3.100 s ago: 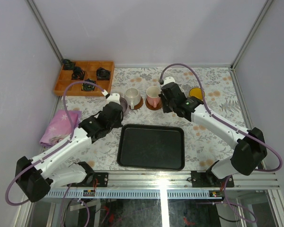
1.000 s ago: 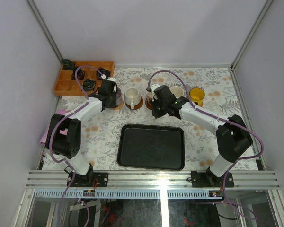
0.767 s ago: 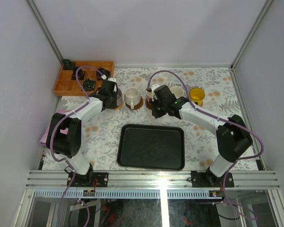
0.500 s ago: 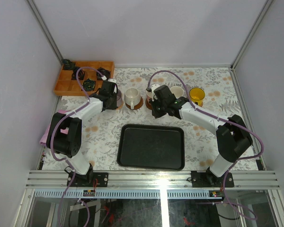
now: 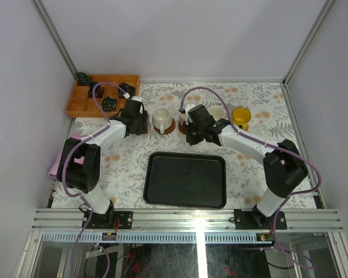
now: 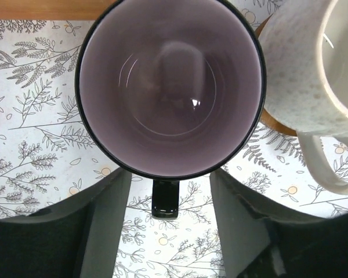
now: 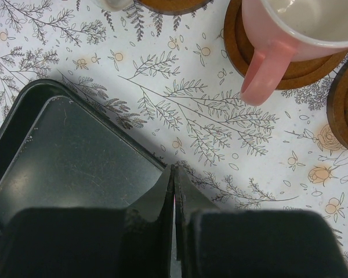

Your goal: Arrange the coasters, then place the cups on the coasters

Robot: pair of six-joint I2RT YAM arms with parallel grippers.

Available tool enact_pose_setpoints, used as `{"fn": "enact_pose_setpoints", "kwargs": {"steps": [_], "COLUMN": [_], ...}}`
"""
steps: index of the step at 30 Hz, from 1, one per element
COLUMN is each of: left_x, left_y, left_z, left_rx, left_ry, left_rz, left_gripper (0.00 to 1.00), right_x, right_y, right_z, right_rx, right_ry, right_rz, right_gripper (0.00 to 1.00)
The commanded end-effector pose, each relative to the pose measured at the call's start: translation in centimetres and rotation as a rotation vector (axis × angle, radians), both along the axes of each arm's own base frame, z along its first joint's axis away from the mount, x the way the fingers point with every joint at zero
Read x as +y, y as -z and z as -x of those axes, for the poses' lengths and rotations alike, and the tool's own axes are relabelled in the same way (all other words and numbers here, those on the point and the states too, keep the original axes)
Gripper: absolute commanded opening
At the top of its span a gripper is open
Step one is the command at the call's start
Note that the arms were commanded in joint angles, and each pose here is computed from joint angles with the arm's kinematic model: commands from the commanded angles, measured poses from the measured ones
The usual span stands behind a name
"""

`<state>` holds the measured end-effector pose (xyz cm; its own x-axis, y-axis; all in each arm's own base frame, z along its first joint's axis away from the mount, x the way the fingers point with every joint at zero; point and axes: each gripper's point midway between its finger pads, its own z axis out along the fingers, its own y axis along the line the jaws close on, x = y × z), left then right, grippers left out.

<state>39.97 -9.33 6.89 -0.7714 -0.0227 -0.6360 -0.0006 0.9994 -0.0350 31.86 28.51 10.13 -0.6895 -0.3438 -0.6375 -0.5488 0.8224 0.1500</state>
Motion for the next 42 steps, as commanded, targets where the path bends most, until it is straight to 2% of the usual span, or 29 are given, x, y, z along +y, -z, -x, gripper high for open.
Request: {"fn": "enact_pose_setpoints", "kwargs": {"steps": [1, 8, 15, 24, 30, 37, 42], "left_x": [0.4, 0.5, 0.6, 0.5, -1.6, -4.3, -6.1], "left_y": [-1.5, -1.9, -4.6, -10.5, -13.9, -14.4, -13.9], "left_z": [-1.5, -1.3, -1.3, -2.0, -4.3, -6.3, -8.0], "left_rx": [-0.084, -0.094, -0.143, -0.278, -0.351, -0.353, -0.339], "left_ry": [-0.042, -0.056, -0.072, -0.091, -0.022, 0.074, 0.130], "left_rz": [0.013, 0.018, 0.037, 0.089, 0.160, 0.231, 0.249], "left_gripper": [0.60, 0.68, 0.76, 0.78, 0.79, 0.80, 0.80], "right_x": [0.3, 0.3, 0.3, 0.2, -0.5, -2.7, -5.1], "right_y": [-0.8, -0.9, -0.7, -1.1, -2.3, -5.2, -8.4], "right_z": [-0.6, -0.7, -0.6, -0.9, -1.8, -2.7, -4.0], "right_rx": [-0.019, -0.020, -0.014, -0.030, -0.081, -0.176, -0.278], "right_ry": [0.003, 0.004, -0.002, 0.004, 0.042, 0.127, 0.248], "right_rz": [-0.015, -0.017, -0.014, -0.008, 0.013, 0.036, 0.024], "right_gripper": [0.00, 0.00, 0.00, 0.00, 0.00, 0.00, 0.00]}}
